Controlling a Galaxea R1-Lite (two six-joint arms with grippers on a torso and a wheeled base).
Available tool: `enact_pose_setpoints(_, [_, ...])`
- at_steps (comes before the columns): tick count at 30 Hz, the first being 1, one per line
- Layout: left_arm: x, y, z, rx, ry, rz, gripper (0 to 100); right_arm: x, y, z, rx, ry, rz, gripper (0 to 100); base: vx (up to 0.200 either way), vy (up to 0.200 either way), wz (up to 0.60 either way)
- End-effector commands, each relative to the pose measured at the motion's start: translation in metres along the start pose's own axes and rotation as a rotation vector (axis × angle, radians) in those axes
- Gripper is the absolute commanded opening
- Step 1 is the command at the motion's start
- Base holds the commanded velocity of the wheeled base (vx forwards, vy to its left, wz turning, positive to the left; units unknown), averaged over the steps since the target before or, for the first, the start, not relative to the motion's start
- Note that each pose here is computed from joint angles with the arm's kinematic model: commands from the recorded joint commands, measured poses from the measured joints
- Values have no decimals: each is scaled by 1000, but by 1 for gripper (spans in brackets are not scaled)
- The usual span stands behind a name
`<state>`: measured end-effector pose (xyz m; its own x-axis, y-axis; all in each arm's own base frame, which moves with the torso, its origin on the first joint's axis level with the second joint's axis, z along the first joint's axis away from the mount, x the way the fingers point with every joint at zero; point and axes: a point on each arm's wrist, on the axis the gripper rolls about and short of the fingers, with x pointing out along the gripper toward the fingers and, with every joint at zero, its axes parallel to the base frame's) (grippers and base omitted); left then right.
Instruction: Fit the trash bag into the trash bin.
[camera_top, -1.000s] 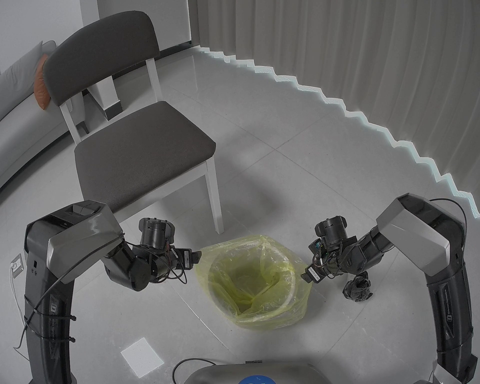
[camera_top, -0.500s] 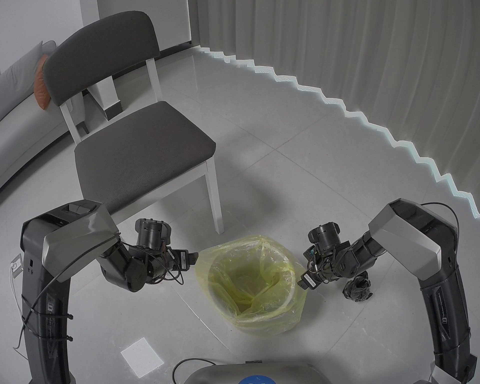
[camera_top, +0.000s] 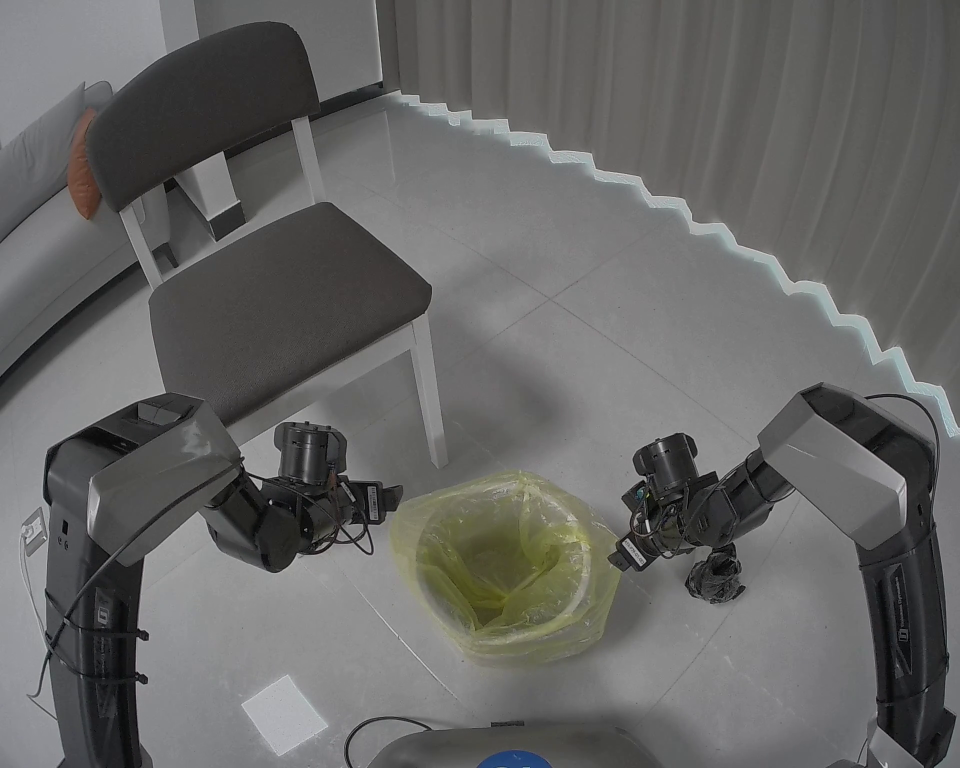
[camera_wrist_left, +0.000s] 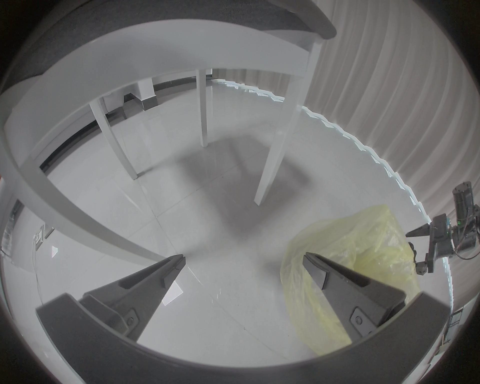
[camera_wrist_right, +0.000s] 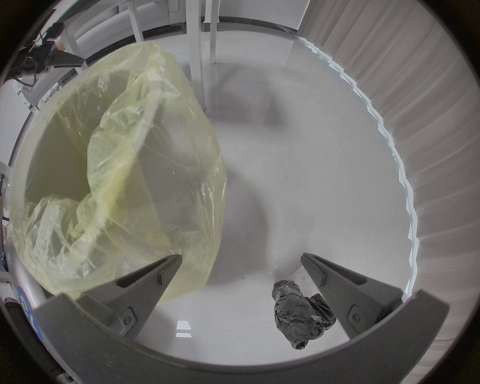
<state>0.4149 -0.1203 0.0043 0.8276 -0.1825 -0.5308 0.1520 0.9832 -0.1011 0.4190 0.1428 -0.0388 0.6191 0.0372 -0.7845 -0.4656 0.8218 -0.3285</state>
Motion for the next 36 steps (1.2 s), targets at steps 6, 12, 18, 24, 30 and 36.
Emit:
enact_pose_setpoints(6, [19,-41,3,47,-3,-72,100,-16,-4,5,2,-21,-6,100,0,0,0])
enact_pose_setpoints(12, [28,-58,7,64,10,-92,100,-15,-3,4,3,-18,-5,100,0,0,0])
enact_pose_setpoints(18, [30,-71,7,80,16,-108,100,-15,-3,2,4,-16,-5,100,0,0,0])
enact_pose_setpoints(24, [27,-75,1,88,30,-111,100,-15,-3,2,4,-16,-5,100,0,0,0])
enact_pose_setpoints(30, [32,-74,-3,94,39,-107,100,-14,-2,0,3,-12,-4,100,0,0,0])
enact_pose_setpoints(36, [38,-67,-4,137,40,-91,100,-14,-2,0,4,-16,-5,100,0,0,0])
